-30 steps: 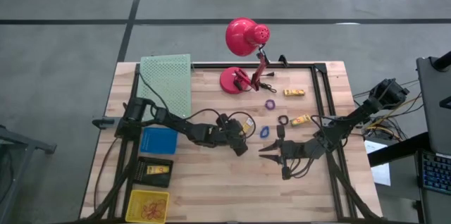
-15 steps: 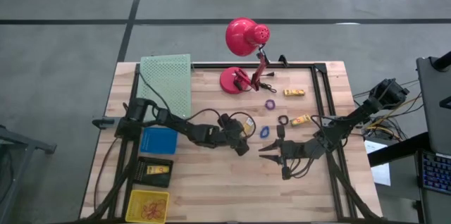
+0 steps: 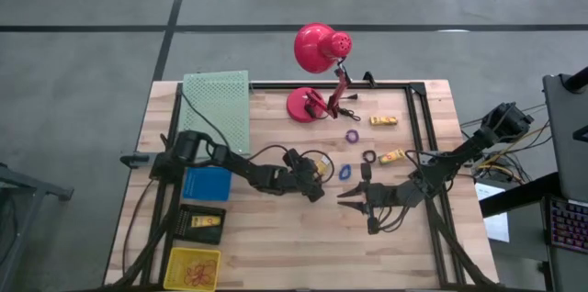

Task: Pick & Place Office Desk Supplies
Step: Put the crayons box into the black bin

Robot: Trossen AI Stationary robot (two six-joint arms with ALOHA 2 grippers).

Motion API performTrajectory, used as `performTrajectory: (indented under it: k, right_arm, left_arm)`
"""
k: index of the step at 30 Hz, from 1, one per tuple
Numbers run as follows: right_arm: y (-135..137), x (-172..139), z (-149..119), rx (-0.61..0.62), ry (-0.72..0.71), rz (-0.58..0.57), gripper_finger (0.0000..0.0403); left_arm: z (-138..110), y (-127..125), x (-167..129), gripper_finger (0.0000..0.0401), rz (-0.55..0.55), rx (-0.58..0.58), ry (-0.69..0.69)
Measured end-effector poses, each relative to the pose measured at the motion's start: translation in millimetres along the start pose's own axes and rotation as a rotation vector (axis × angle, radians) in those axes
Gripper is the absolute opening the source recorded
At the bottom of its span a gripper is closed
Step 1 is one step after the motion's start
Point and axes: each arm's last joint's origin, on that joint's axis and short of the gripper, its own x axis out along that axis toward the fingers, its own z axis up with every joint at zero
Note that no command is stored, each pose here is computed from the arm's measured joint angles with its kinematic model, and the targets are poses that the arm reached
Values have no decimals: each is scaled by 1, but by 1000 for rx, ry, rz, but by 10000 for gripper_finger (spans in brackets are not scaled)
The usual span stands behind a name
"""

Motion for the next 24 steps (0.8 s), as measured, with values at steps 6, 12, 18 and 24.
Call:
performTrajectory:
  k: [6, 12, 18, 24]
  right_arm:
    - [0, 0, 0, 0, 0, 0, 81]
    - [0, 0, 0, 0, 0, 0, 87]
    - [0, 0, 0, 0, 0, 0, 88]
    - [0, 0, 0, 0, 0, 0, 78]
  left_arm:
    - [-8, 0, 6, 266, 19, 4, 4]
    - [-8, 0, 6, 252, 15, 3, 5]
    - [-8, -1, 6, 214, 3, -2, 10]
    - [-8, -1, 6, 171, -5, -20, 14]
